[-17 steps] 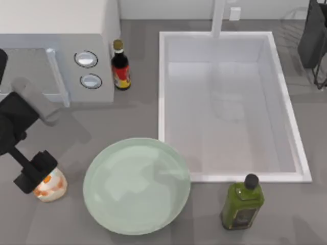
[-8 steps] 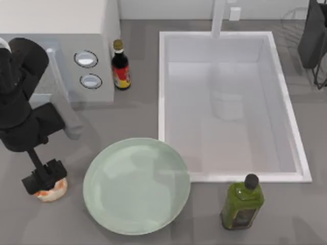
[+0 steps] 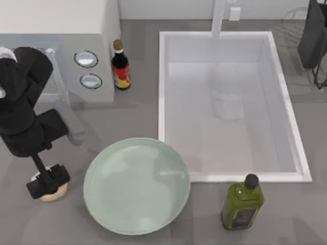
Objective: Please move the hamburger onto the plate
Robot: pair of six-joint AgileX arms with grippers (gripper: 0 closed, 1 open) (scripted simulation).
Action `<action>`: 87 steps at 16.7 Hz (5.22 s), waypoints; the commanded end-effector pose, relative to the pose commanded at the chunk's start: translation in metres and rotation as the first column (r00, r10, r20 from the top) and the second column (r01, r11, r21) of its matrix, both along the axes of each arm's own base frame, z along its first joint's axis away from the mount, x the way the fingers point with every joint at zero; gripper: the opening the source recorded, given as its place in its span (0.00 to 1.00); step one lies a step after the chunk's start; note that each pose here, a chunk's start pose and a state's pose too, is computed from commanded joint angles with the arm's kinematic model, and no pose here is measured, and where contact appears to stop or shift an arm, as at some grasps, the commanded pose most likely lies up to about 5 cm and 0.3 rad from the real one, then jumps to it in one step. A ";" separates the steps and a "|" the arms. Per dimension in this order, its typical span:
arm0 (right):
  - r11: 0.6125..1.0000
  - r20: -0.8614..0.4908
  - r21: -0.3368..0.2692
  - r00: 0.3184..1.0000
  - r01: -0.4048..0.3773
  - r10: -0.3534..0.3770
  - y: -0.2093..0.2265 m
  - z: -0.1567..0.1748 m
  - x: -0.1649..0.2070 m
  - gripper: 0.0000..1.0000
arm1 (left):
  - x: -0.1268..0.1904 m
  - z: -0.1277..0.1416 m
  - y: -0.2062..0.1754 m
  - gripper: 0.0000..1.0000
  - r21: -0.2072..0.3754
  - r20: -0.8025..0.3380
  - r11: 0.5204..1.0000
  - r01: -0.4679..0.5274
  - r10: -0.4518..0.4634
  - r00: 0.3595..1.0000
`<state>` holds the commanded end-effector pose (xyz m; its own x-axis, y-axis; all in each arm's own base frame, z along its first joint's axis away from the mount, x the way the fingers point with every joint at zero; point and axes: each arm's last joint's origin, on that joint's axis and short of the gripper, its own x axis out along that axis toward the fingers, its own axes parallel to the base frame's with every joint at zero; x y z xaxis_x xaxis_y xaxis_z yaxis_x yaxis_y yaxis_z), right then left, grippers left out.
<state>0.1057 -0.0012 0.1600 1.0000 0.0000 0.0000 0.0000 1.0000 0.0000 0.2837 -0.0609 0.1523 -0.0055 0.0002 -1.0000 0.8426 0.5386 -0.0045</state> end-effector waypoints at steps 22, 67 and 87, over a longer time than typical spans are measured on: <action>1.000 0.000 0.000 1.000 0.000 0.000 0.000 0.000 0.000 1.00 | -0.001 -0.061 0.000 0.17 -0.001 0.004 1.000 0.000 0.000 1.000; 1.000 0.000 0.000 1.000 0.000 0.000 0.000 0.000 0.000 1.00 | -0.001 0.039 -0.119 0.00 -0.066 -0.010 -0.025 0.998 -1.000 -0.026; 1.000 0.000 0.000 1.000 0.000 0.000 0.000 0.000 0.000 1.00 | -0.014 0.002 -0.162 0.00 -0.017 0.020 -0.547 0.837 -0.837 -0.547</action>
<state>0.1057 -0.0012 0.1600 1.0000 0.0000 0.0000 0.0000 1.0000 0.0000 0.2696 -0.2228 0.1542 -0.0215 -0.0029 -0.9998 -0.0098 -0.9999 0.0031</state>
